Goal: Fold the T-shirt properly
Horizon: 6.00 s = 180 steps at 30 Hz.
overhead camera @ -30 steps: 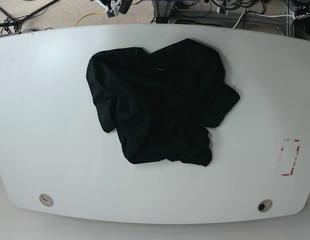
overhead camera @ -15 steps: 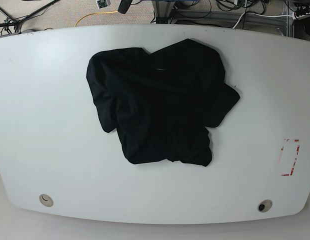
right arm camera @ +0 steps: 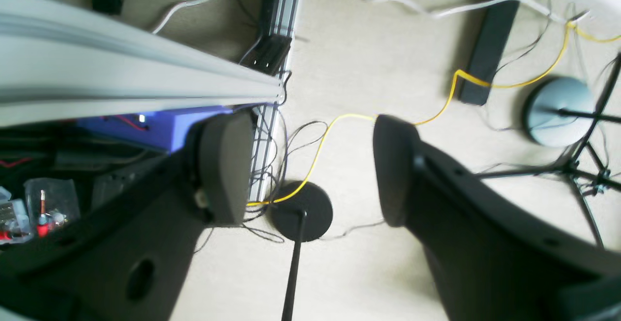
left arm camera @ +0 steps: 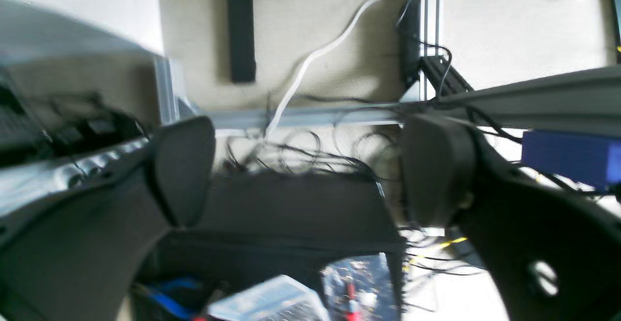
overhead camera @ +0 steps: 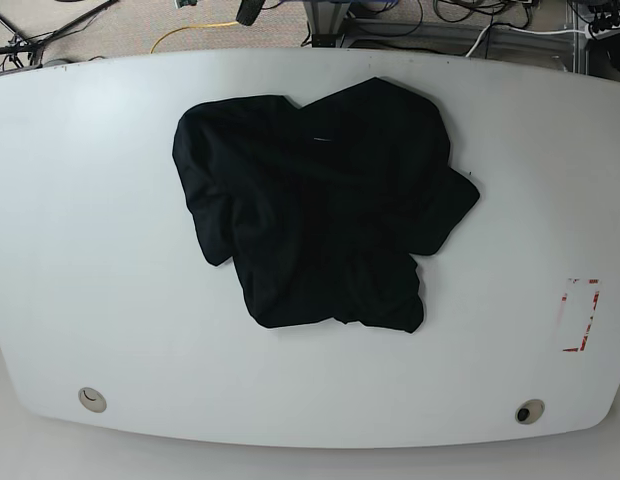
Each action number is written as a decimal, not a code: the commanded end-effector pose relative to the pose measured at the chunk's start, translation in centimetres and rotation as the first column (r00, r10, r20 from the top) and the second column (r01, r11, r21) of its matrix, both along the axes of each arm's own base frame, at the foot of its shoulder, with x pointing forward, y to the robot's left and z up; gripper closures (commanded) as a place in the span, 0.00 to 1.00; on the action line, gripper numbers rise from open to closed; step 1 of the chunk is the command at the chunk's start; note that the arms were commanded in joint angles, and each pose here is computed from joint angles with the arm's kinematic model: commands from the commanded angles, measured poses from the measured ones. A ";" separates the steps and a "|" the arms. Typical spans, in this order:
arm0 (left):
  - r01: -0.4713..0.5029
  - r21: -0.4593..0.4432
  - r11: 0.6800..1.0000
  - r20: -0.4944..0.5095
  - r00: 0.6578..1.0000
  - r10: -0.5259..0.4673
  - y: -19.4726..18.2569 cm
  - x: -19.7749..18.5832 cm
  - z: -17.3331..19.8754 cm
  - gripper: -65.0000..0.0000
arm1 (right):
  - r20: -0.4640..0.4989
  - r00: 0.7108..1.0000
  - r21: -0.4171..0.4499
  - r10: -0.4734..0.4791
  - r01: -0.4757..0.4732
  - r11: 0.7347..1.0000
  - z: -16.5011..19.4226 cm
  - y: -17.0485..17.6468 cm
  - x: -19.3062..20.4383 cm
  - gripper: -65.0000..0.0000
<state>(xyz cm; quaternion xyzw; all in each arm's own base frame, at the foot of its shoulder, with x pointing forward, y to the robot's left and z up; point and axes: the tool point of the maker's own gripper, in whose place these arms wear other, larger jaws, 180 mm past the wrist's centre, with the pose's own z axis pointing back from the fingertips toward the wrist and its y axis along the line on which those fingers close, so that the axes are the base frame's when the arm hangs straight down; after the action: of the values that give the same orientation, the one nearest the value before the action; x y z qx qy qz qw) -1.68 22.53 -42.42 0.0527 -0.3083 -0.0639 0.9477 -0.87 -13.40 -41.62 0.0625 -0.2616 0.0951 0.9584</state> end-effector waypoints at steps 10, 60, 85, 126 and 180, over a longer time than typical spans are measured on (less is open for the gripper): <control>0.102 0.068 0.993 0.148 0.983 -0.111 -0.5 3.8 5.4 0.09 | 0.075 0.994 0.112 -0.083 0.075 0.991 3.2 0.5 1.2 0.42; 0.076 0.096 0.992 0.361 0.926 -0.106 -0.3 11.5 7.4 0.09 | 0.336 0.825 -0.040 0.454 -0.469 0.882 -0.1 7.1 16.8 0.42; 0.074 0.097 0.993 0.365 0.925 -0.105 -0.3 11.6 7.4 0.09 | 0.324 0.839 -0.115 0.438 -0.424 0.898 -0.6 3.2 18.9 1.00; 0.004 0.069 0.998 0.596 0.802 -0.044 -0.9 19.9 10.8 0.08 | 0.774 0.386 -0.474 0.501 -0.171 0.864 29.4 6.4 42.6 1.00; 0.353 0.051 0.934 0.546 0.774 -0.322 -16.4 42.2 4.1 0.08 | 0.780 -0.044 -0.593 0.624 0.268 0.759 56.8 4.5 42.2 1.00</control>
<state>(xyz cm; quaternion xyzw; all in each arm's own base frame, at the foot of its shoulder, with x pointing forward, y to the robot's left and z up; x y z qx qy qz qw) 39.47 6.24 -39.58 -0.0145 -0.5518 -0.2079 0.8075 42.11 -8.50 13.44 -0.2864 -0.7872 0.3374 0.4294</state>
